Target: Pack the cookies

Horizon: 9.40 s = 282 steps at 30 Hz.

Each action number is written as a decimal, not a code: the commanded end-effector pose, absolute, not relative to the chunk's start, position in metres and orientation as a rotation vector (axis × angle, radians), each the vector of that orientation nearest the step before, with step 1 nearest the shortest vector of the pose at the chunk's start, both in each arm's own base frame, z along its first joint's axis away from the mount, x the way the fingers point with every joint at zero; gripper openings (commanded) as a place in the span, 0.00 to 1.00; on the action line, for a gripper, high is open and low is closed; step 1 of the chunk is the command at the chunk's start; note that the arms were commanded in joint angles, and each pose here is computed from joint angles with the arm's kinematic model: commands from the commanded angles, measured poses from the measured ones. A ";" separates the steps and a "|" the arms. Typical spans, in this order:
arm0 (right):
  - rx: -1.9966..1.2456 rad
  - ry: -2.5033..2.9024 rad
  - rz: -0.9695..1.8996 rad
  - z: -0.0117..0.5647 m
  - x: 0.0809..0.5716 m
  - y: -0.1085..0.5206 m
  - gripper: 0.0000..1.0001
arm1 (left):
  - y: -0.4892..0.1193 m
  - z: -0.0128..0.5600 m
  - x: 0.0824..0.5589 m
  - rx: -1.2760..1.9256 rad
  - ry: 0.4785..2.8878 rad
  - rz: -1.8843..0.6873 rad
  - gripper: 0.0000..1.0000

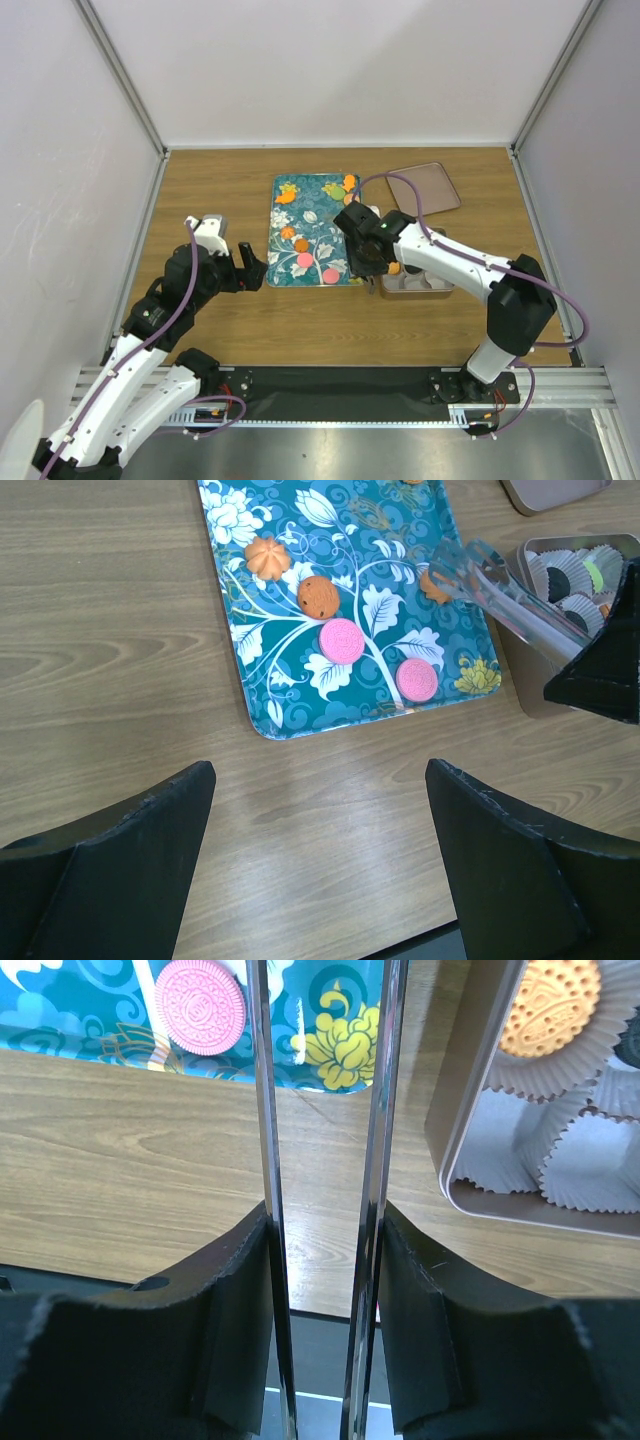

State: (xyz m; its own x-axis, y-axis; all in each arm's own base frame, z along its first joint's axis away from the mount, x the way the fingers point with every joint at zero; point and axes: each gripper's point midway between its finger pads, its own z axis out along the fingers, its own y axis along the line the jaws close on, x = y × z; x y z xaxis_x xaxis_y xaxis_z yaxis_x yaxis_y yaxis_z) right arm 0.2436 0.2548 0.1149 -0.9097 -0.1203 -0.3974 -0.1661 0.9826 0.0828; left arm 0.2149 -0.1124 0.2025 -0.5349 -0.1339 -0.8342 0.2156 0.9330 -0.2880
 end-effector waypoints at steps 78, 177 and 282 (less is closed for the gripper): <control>-0.286 2.648 0.149 0.163 0.250 0.257 0.28 | -0.114 0.218 0.219 0.063 2.036 -0.450 0.93; -0.132 2.793 0.224 0.156 0.124 0.149 0.44 | -0.114 0.212 0.221 0.062 2.060 -0.439 0.93; -0.725 2.679 0.000 0.108 0.245 0.363 0.47 | -0.112 0.215 0.220 0.052 2.046 -0.436 0.94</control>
State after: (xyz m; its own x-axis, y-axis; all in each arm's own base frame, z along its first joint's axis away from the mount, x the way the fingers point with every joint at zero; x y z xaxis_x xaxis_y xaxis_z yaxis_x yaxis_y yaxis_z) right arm 0.2406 0.3587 0.0988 -0.8186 -0.4753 -0.3225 -0.4774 0.8752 -0.0782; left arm 0.2172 -0.1101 0.2000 -0.5382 -0.1318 -0.8324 0.1992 0.9398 -0.2776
